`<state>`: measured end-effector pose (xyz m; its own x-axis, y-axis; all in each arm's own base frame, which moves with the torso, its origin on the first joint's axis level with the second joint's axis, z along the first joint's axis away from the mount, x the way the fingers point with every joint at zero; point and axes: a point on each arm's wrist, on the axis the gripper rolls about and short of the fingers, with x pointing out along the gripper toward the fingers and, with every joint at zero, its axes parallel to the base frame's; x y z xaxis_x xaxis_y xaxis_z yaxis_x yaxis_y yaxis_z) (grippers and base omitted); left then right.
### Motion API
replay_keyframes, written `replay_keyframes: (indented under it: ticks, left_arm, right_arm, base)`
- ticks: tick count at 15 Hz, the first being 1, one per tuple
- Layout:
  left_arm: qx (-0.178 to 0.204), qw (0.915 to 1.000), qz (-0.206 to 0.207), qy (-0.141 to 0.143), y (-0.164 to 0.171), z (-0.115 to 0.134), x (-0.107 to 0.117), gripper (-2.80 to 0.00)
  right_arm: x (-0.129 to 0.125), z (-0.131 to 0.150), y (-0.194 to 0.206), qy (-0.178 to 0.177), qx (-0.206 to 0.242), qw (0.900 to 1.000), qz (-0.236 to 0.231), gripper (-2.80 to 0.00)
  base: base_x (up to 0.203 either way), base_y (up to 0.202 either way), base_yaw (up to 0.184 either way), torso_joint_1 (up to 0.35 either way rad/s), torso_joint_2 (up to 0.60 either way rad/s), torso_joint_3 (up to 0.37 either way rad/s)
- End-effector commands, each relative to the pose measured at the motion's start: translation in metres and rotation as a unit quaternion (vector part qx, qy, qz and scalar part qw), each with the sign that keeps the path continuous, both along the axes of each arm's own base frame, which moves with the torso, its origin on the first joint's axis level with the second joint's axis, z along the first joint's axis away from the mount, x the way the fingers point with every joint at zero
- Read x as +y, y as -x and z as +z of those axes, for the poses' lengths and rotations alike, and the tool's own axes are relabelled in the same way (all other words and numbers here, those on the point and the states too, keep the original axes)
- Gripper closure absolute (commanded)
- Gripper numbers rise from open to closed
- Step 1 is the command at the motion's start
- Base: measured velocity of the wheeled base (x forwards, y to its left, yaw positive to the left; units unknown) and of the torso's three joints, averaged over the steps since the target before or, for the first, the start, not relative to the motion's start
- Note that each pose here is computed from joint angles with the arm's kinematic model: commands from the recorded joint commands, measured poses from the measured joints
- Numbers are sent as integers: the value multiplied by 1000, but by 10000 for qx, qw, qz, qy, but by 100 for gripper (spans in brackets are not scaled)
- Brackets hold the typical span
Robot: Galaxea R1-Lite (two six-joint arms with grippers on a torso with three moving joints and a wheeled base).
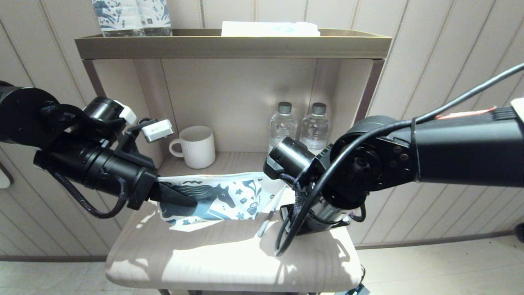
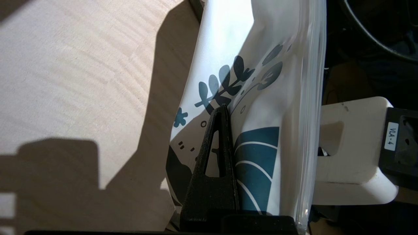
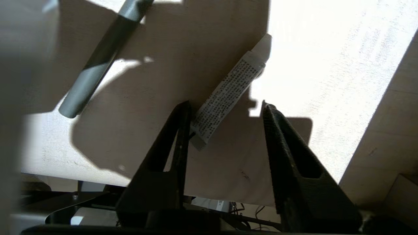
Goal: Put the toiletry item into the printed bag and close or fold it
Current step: Pick up the toothpaste, then place the toothpaste in the storage bag
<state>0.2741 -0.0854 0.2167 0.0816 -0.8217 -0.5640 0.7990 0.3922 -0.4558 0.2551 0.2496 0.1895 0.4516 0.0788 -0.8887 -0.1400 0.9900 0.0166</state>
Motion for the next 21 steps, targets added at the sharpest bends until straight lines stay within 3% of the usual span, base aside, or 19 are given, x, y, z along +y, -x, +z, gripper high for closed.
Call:
replay_keyframes:
  ticks: [1, 5, 8, 10, 12, 14, 16, 18, 20, 21]
  left_arm:
    - [58, 10000, -20, 4, 0, -2, 0, 0]
    - [43, 10000, -20, 8, 0, -2, 0, 0]
    - [11, 10000, -24, 5, 0, -1, 0, 0]
    - [-543, 9982, -253, 14, -5, -8, -1, 0]
    - [-1294, 9898, -597, -3, -12, -20, -4, 0]
    - [-1594, 9840, -795, 3, -16, -23, -15, 0]
    - [-1815, 9789, -915, -220, -16, -22, -30, 0]
    - [-2265, 9661, -981, -760, -16, -23, -47, 0]
    - [-2617, 9539, -1032, -1047, -15, -22, -62, 0]
    - [-2722, 9504, -1043, -1086, -15, -21, -67, 0]
  right_arm:
    - [1, -6, -1, 39, 126, 9999, 5, 0]
    - [1, -4, -1, -47, 164, 9998, 41, 0]
    - [-7, 14, 5, -208, -45, 9998, 5, 0]
    - [-28, 51, 17, -549, -446, 9975, -56, 0]
    - [-60, 91, 32, -833, -972, 9918, -13, 0]
    - [-94, 119, 40, -829, -1457, 9858, 39, 0]
    - [-104, 130, 44, -672, -1696, 9826, 337, 0]
    - [-102, 136, 51, -635, -1767, 9768, 1028, 0]
    - [-93, 143, 68, -1010, -1564, 9628, 1959, 0]
    - [-92, 146, 73, -1081, -1361, 9606, 2169, 0]
  base:
    - [0, 0, 0, 0, 0, 0]
    - [0, 0, 0, 0, 0, 0]
    - [0, 0, 0, 0, 0, 0]
    - [0, 0, 0, 0, 0, 0]
    - [0, 0, 0, 0, 0, 0]
    - [0, 0, 0, 0, 0, 0]
    - [0, 0, 0, 0, 0, 0]
    - [0, 0, 0, 0, 0, 0]
    - [0, 0, 0, 0, 0, 0]
    - [0, 0, 0, 0, 0, 0]
